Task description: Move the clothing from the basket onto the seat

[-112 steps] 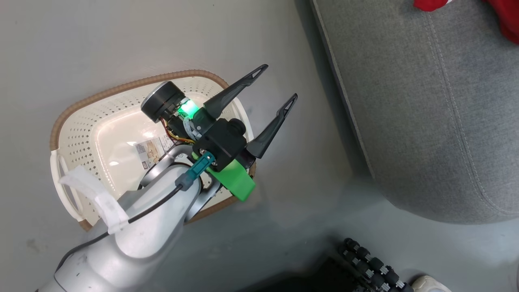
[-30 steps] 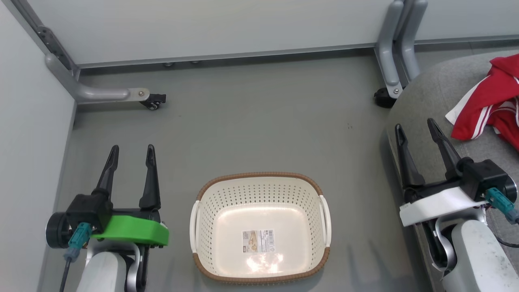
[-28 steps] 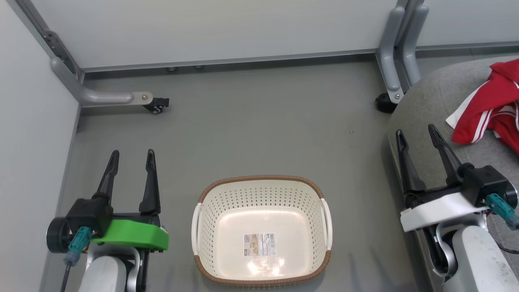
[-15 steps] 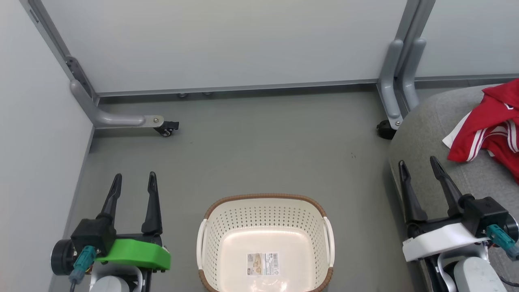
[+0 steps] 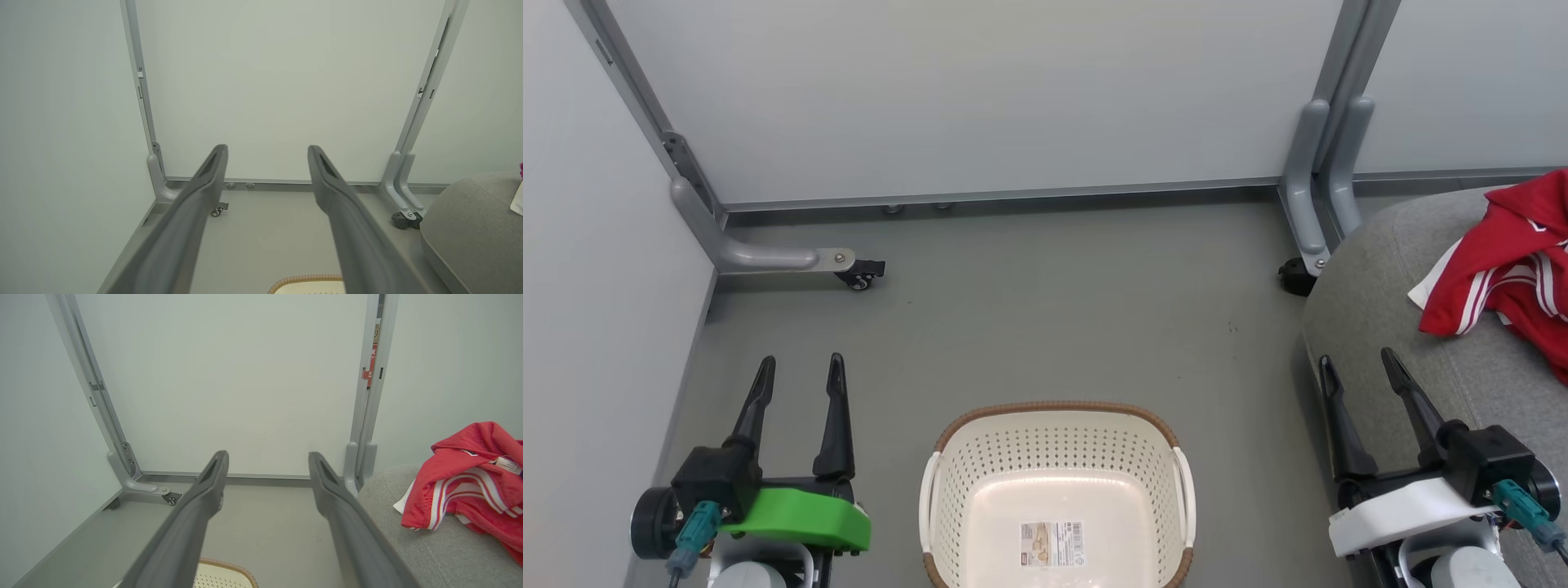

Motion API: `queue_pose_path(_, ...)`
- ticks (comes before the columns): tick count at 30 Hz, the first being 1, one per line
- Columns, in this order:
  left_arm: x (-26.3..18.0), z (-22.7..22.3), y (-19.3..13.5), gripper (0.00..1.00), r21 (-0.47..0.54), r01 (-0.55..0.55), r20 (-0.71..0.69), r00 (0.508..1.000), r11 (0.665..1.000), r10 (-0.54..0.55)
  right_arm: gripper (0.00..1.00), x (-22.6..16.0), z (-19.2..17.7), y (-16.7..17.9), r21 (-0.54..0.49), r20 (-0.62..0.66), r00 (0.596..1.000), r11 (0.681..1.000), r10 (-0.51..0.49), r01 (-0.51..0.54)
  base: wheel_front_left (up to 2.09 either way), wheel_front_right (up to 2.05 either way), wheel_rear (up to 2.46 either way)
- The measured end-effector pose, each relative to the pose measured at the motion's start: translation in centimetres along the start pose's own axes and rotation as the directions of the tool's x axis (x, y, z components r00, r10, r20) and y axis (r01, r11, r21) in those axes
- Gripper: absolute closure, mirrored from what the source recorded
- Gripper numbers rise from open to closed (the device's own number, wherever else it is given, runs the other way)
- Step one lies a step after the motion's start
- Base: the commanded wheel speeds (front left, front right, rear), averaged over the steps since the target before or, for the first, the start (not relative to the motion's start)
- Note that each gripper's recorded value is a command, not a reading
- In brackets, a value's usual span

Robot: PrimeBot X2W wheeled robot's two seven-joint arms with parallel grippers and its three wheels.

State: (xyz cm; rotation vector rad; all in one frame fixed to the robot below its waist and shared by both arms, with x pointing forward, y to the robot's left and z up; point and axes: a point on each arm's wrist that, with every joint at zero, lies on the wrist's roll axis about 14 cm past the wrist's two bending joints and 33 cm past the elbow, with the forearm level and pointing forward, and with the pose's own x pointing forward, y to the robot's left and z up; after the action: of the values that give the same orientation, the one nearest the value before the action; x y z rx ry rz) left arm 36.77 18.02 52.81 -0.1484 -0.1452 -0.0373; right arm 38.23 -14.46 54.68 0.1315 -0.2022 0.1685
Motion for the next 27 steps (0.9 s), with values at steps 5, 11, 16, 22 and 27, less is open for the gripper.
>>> queue_pose_path(5,0.0,-0.2,-0.2,0.0,-0.001,0.005,-0.004,1.0,1.0,-0.005,0.0,-0.1,-0.4,-0.3,0.017,-0.012,1.0,1.0,-0.012,0.013,0.0,0.0,0.0)
queue_pose_path(11,0.1,-0.5,-0.3,0.0,-0.002,0.008,-0.015,1.0,1.0,-0.008,0.0,-0.1,-0.9,-0.4,0.031,-0.027,0.999,0.999,-0.018,0.019,0.0,0.0,0.0)
queue_pose_path(16,0.1,-0.8,-0.1,0.0,-0.002,0.004,-0.023,1.0,1.0,-0.004,0.0,0.2,-1.1,-0.5,0.04,-0.027,0.999,0.999,-0.02,0.021,0.0,0.0,0.0)
queue_pose_path(22,0.1,-0.9,0.0,0.0,0.004,-0.002,-0.027,1.0,1.0,0.002,0.0,0.3,-1.2,-0.5,0.045,-0.031,0.999,0.999,-0.022,0.024,0.0,0.0,0.0)
queue_pose_path(27,0.1,-1.0,0.1,0.0,0.004,-0.005,-0.028,1.0,1.0,0.005,0.0,0.3,-1.3,-0.6,0.049,-0.033,0.999,0.998,-0.024,0.026,0.0,0.0,0.0)
